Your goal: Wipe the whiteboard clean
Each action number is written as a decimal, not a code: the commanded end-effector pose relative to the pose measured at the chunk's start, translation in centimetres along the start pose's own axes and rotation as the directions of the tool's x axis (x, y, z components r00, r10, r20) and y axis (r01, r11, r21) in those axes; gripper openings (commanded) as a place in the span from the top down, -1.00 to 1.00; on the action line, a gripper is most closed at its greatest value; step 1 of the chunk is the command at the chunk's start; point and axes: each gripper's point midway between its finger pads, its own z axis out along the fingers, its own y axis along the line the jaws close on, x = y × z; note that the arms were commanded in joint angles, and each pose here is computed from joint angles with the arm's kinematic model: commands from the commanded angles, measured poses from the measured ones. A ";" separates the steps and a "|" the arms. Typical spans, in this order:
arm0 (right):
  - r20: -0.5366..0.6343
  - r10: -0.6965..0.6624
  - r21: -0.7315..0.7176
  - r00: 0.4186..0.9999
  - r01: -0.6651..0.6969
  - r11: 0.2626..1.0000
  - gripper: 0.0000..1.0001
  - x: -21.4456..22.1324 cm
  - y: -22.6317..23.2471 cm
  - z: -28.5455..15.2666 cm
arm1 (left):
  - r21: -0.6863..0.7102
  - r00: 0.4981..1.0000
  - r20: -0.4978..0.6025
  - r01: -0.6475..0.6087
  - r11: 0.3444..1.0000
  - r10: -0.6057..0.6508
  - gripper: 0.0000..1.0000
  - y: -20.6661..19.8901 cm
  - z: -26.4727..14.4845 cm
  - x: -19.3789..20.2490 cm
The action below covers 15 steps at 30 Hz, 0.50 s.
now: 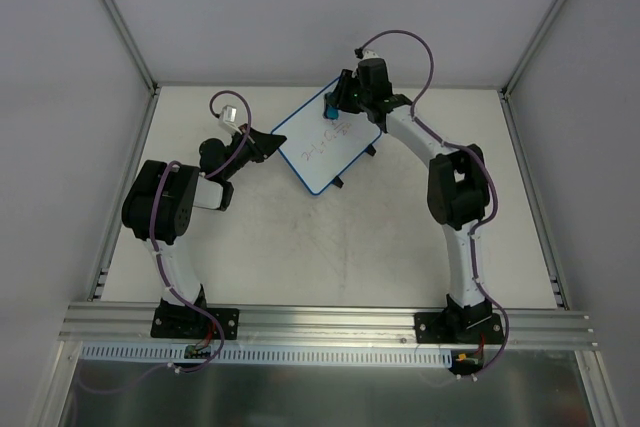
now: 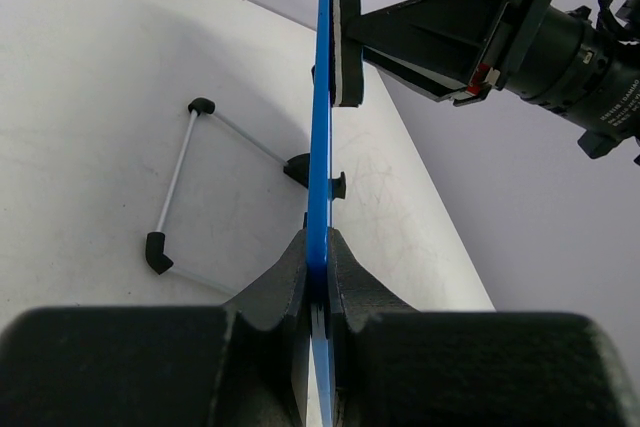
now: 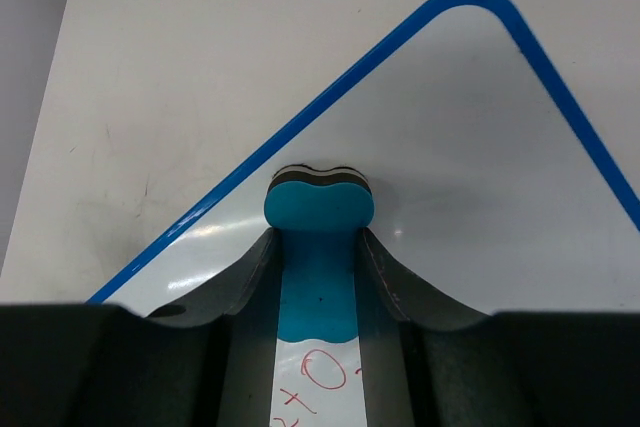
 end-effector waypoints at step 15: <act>-0.036 -0.185 -0.091 0.982 0.181 0.979 1.00 3.1 4.4 0.3 | 0.232 0.977 0.078 -0.210 0.950 0.197 1.00 -5.3 0.2 -1.1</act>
